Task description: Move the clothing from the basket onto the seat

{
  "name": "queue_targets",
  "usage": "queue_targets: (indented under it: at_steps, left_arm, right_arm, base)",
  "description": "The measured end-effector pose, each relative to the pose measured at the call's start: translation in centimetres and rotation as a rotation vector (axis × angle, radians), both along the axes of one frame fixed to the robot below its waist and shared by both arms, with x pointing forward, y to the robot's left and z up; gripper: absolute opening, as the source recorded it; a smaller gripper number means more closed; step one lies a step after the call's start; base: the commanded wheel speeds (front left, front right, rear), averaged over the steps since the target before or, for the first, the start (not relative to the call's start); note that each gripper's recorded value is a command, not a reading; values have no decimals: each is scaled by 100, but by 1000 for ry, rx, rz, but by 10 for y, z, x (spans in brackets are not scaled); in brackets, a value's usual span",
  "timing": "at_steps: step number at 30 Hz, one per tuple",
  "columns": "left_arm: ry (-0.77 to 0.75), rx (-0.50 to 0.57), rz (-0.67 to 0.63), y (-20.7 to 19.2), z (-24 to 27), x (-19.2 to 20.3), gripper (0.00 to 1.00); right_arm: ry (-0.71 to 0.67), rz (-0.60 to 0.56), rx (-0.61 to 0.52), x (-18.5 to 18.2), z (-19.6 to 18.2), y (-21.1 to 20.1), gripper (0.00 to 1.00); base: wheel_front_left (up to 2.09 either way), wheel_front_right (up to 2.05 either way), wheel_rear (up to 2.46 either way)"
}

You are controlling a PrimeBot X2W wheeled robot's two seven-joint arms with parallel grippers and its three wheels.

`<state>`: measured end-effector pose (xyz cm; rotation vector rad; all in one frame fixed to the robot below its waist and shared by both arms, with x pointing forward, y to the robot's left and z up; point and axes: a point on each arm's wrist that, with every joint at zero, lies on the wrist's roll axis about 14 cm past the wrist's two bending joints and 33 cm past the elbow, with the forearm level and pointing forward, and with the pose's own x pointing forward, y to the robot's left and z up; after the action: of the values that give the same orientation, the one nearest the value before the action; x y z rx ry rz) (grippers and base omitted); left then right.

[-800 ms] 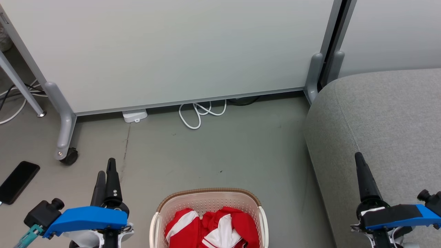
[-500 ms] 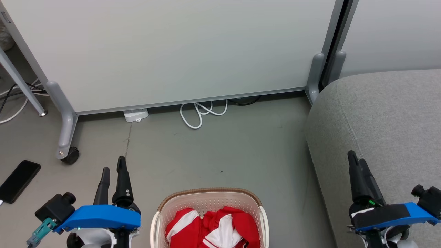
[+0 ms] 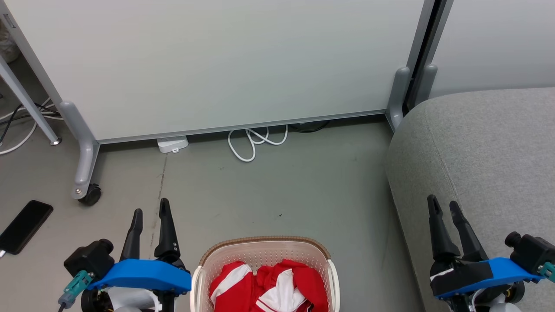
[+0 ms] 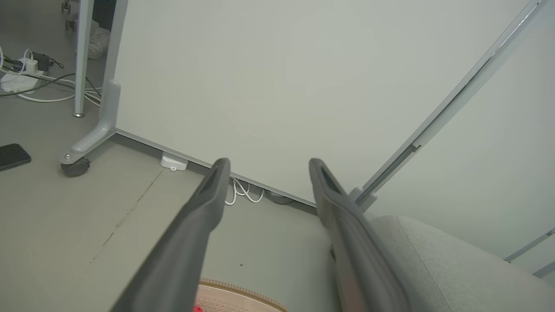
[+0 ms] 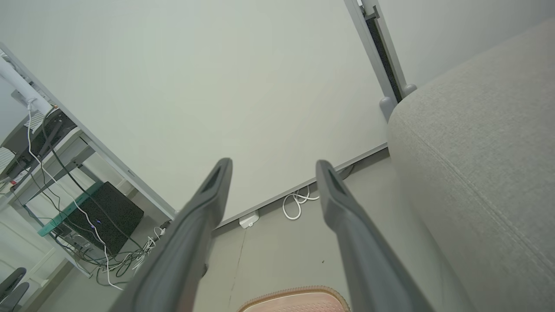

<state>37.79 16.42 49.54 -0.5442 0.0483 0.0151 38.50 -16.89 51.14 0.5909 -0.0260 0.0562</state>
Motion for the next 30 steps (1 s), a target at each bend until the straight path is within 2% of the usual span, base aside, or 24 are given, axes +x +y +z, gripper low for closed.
queue_targets:
  at_steps: [9,30]
  left_arm:
    - [-4,145,-20,-6,-3,0,100]
    - [-69,316,-71,-18,4,-3,100]
  right_arm:
    - [-1,8,-134,-1,-6,3,100]
    - [-48,50,-328,0,-3,16,100]
  base:
    - [0,0,0]
    - [0,0,0]
